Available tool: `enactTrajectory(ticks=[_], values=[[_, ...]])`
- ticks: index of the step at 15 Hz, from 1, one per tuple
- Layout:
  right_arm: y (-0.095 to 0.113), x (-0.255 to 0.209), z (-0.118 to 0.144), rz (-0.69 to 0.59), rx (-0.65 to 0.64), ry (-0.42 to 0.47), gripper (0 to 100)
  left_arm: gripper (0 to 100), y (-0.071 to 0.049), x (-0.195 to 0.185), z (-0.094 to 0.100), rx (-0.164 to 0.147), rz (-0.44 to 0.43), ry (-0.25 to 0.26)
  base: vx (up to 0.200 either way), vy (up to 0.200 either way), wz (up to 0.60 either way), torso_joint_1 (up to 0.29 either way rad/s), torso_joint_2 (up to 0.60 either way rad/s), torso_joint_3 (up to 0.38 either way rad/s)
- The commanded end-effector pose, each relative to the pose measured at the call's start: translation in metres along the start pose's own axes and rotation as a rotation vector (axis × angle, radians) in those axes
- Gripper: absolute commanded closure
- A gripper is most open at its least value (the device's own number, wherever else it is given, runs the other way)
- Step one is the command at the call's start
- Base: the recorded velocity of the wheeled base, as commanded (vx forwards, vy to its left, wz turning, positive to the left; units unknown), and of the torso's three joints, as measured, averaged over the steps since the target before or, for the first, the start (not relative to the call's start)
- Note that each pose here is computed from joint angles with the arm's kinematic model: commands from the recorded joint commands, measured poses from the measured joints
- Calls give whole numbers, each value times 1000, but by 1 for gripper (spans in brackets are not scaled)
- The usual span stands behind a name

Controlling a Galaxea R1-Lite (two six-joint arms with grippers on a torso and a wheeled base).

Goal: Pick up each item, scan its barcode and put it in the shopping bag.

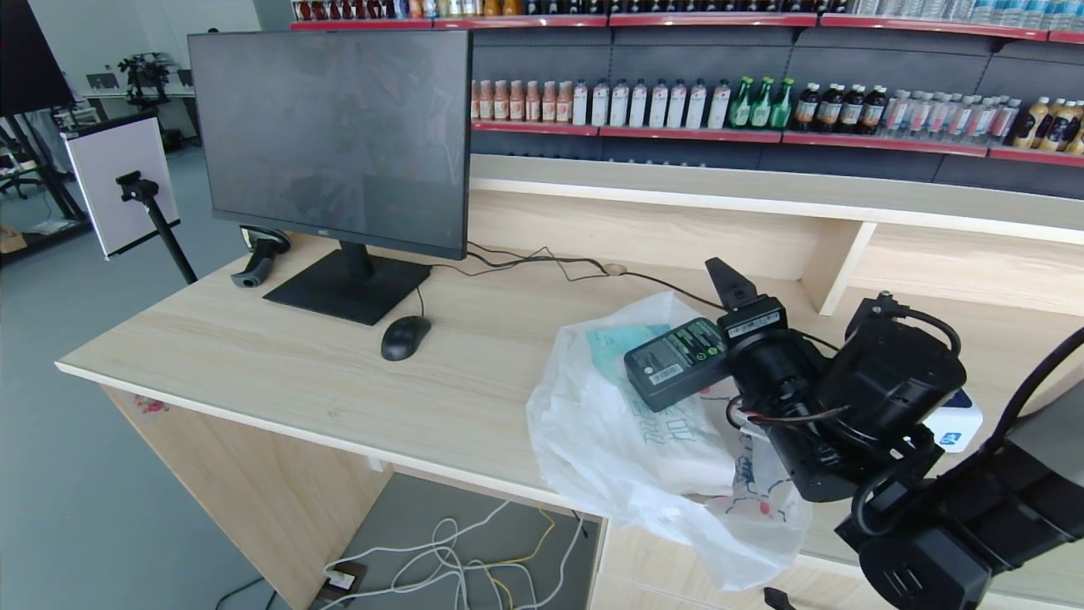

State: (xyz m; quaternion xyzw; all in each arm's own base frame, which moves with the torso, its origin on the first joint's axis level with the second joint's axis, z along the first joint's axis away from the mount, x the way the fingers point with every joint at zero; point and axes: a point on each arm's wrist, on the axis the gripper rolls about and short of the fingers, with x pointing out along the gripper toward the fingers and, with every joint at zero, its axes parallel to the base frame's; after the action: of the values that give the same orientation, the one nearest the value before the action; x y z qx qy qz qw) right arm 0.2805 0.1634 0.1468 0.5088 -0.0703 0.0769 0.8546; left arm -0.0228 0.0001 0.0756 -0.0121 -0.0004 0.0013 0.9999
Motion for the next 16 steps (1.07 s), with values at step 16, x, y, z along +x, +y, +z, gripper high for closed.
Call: enactTrajectory(ticks=[16], values=[[-2, 20, -4, 29, -133, -15, 0, 0, 0, 0, 0, 1, 0, -1, 0, 0, 0, 0, 0, 0]])
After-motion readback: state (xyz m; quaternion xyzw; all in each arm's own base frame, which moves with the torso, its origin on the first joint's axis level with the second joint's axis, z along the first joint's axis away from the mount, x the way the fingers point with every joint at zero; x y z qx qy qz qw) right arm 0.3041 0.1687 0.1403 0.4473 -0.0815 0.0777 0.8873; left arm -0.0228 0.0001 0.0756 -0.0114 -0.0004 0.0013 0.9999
